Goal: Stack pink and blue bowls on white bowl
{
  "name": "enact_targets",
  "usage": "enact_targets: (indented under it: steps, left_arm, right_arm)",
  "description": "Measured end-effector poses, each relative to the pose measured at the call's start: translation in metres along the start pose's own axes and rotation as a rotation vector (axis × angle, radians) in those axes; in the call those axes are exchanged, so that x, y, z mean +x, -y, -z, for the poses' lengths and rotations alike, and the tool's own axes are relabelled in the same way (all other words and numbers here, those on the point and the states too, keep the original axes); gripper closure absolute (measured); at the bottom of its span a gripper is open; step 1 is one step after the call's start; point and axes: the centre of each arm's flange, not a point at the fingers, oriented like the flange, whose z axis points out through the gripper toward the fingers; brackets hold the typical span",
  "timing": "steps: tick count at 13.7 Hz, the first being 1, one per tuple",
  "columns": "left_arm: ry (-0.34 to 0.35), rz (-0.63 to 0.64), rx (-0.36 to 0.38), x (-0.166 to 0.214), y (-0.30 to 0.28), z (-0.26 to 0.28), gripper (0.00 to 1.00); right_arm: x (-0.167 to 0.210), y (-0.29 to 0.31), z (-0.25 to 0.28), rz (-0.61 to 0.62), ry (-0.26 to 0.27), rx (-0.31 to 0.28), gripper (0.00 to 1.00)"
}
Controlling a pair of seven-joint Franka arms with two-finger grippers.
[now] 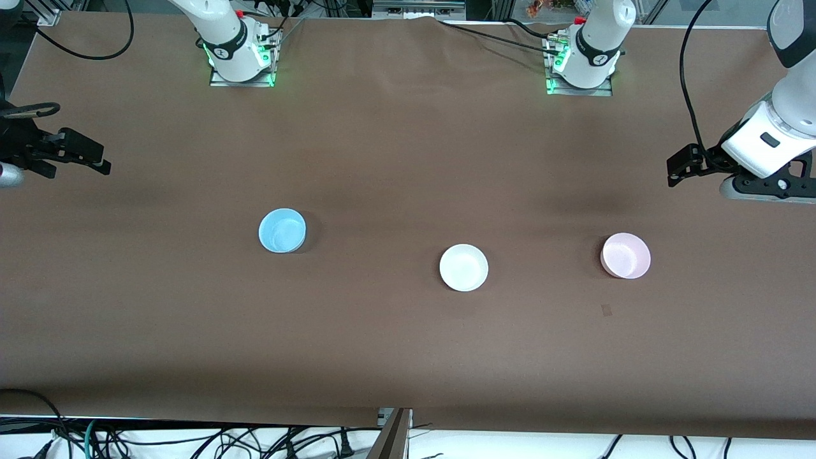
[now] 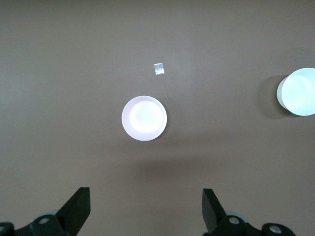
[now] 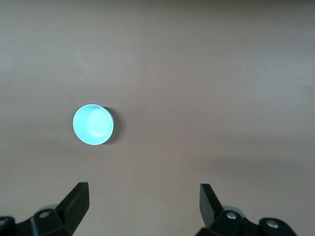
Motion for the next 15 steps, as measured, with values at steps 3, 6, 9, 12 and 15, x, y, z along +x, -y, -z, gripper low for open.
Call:
enact_targets:
  steps: [3,6,9,12,15]
  left_arm:
    - [0.0,0.0,0.0,0.0,0.0,0.0,0.0]
    - [0.0,0.0,0.0,0.0,0.0,0.0,0.0]
    - [0.0,0.0,0.0,0.0001,0.0,-0.0002,0.0]
    - [0.005,0.0,0.0,0.0008,0.0,-0.0025,0.0]
    - [0.008,0.0,0.0,0.0013,-0.0001,-0.0038,0.0]
  right_arm:
    - [0.0001,0.0007,-0.0001,0.001,0.0,0.0,0.0]
    - [0.0002,0.0018,-0.0003,0.003,0.0,0.0,0.0]
    - [0.0003,0.003,-0.0003,0.005,0.001,0.0,0.0]
    - [0.0004,0.0038,-0.0004,0.007,0.001,0.0,0.0]
    - [0.0005,0.004,-0.0008,0.007,0.001,0.0,0.0]
